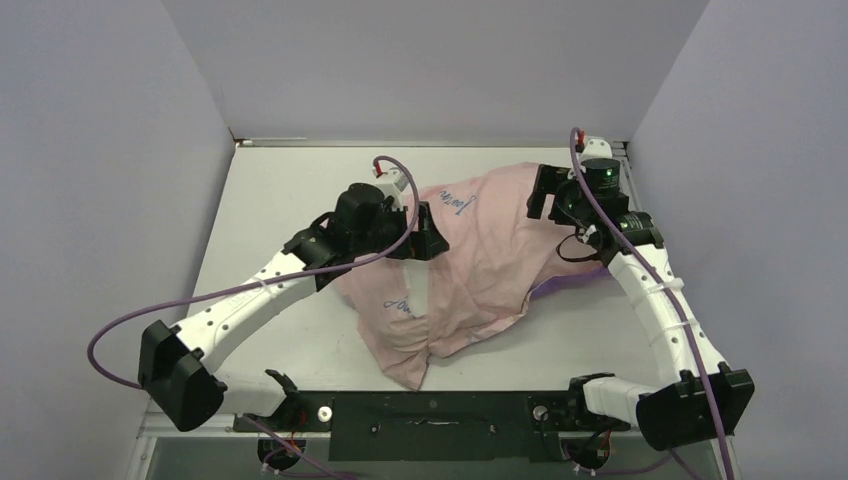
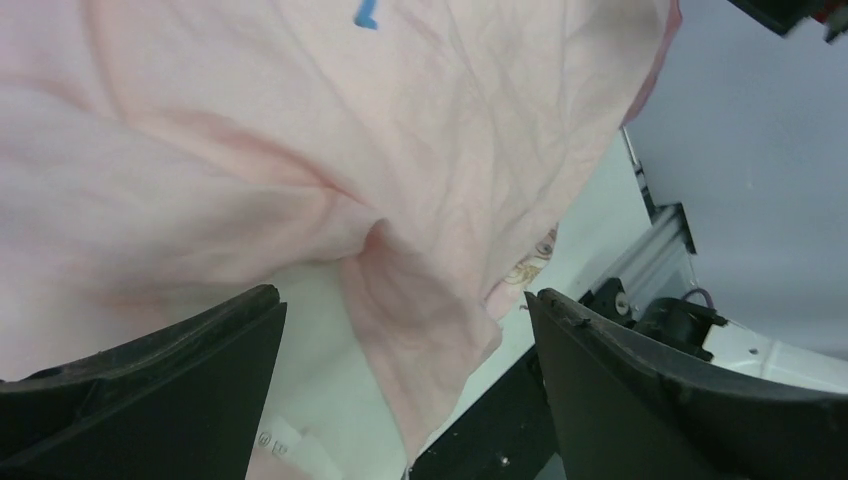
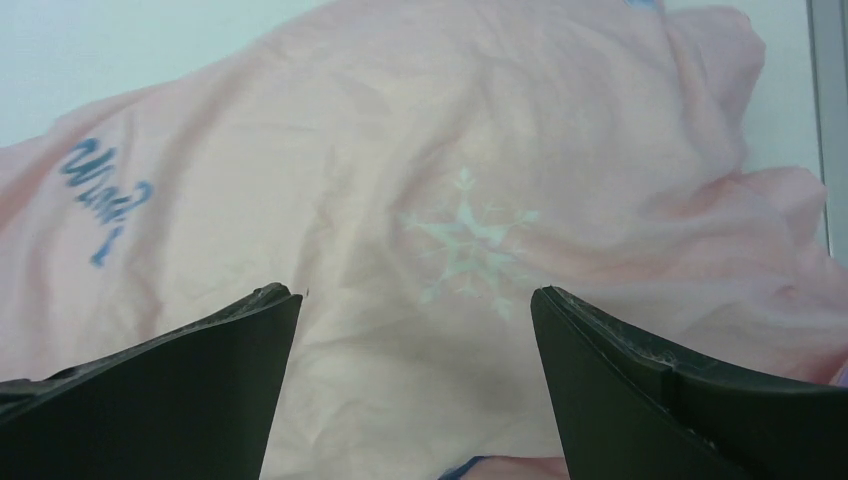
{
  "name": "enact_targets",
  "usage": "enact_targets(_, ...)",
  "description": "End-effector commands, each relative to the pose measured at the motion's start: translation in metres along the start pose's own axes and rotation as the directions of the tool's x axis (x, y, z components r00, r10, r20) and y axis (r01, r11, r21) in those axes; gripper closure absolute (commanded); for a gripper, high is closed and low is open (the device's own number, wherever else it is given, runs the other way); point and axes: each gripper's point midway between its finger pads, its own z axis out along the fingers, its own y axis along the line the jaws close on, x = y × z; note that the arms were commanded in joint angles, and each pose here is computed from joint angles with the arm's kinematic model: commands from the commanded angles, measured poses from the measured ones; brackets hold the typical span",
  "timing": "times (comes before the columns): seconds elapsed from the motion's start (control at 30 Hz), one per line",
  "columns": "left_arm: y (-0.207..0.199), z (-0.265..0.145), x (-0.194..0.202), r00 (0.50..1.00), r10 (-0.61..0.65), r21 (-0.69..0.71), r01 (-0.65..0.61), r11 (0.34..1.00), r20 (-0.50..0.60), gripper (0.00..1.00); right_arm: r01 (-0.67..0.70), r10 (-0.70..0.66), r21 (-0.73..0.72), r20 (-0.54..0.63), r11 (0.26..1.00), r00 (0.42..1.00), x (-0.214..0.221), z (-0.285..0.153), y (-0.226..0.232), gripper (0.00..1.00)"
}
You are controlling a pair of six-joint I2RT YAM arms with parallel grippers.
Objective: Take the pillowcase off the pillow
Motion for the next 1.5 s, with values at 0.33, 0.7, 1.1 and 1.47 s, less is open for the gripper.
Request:
enact_targets(0.33, 0.062, -0.067, 0.018, 1.0, -0.002, -0.342, 0.011, 0.94, 0.026, 0.04, 0.331, -0.274, -0.521, 0.186, 0.787, 0.944, 0.03, -0.073, 0.181, 0.1)
enact_targets(0.7, 0.086, -0.022, 0.016, 0.999, 0.014, -0.329, 0.002, 0.944, 0.044, 0.04, 0.313, -0.345, -0.536, 0.044, 0.784, 0.938, 0.102, -0.041, 0.194, 0.1)
enact_targets(1.1, 0.072, 0.009, -0.095, 0.966, 0.173, -0.254, -0.121, 0.96, 0.193, 0.04, 0.306, -0.314, -0.465, 0.063, 0.831, 0.947, 0.092, -0.036, 0.193, 0.1)
enact_targets(1.47, 0.095, -0.052, -0.054, 0.976, 0.102, -0.404, -0.017, 0.914, 0.19, 0.04, 0.292, -0.263, -0.375, 0.126, 0.88, 0.956, 0.063, -0.025, 0.2, 0.1)
